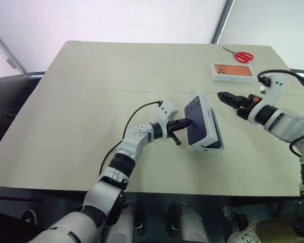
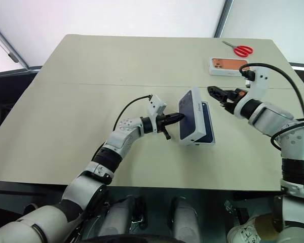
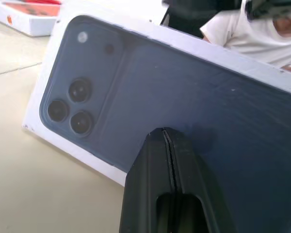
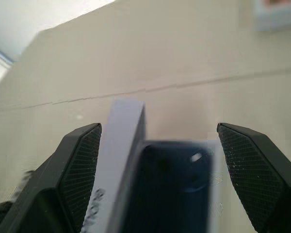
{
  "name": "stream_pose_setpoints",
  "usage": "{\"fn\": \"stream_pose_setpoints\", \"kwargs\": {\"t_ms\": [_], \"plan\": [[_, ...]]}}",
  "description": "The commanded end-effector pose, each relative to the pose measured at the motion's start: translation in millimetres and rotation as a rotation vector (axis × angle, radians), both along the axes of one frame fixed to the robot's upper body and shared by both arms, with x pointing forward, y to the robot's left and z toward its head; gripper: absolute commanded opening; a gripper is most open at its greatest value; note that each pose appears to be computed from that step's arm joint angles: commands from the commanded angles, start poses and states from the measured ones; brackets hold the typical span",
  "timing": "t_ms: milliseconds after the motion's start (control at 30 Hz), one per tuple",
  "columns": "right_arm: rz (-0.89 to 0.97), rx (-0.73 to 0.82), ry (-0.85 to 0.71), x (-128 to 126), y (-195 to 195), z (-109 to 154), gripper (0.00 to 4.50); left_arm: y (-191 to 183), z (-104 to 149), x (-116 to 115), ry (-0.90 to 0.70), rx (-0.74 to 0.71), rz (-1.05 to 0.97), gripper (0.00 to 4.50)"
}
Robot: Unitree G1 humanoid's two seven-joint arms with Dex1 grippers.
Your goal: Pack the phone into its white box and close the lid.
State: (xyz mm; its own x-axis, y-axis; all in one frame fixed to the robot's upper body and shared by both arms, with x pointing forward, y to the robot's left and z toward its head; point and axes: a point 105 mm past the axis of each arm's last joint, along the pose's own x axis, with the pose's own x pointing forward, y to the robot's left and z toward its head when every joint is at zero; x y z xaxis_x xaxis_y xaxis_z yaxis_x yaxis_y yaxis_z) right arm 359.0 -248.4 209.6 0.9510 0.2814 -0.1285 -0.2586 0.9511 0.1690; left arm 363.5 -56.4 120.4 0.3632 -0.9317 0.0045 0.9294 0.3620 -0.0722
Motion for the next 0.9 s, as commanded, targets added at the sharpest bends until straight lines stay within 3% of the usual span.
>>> {"fn": "stream_pose_setpoints", "kwargs": {"t_ms": [33,133,300,333,400,600,667,900], "plan": [[-0.047,-0.187,-0.08,5,-11,-2,3.97,-18,13,-2,-0.06,-0.011,-0.04,0.0],[-0.01,-0.351,-0.104,4,-9,-12,3.1,-19,15,-1,-0.076,-0.011,-0.048,0.0],[0.029,-0.666,-0.184,8,-1,-18,0.58,-6,21,4,-0.089,-0.027,-0.021,0.0],[0.032,-0.665,-0.186,9,0,-21,0.07,-3,23,6,-0.09,-0.033,-0.012,0.0],[0.026,-0.618,-0.166,11,2,-25,0.07,4,26,8,-0.097,-0.034,0.004,0.0],[0.113,-0.802,-0.191,6,10,-34,0.07,36,5,13,-0.072,0.086,0.072,0.0],[0.106,-0.789,-0.164,5,7,-40,0.07,41,-4,12,-0.043,0.114,0.073,0.0],[0.099,-0.828,-0.106,-2,-4,-51,0.07,19,-14,4,0.011,0.14,0.007,0.0]]}}
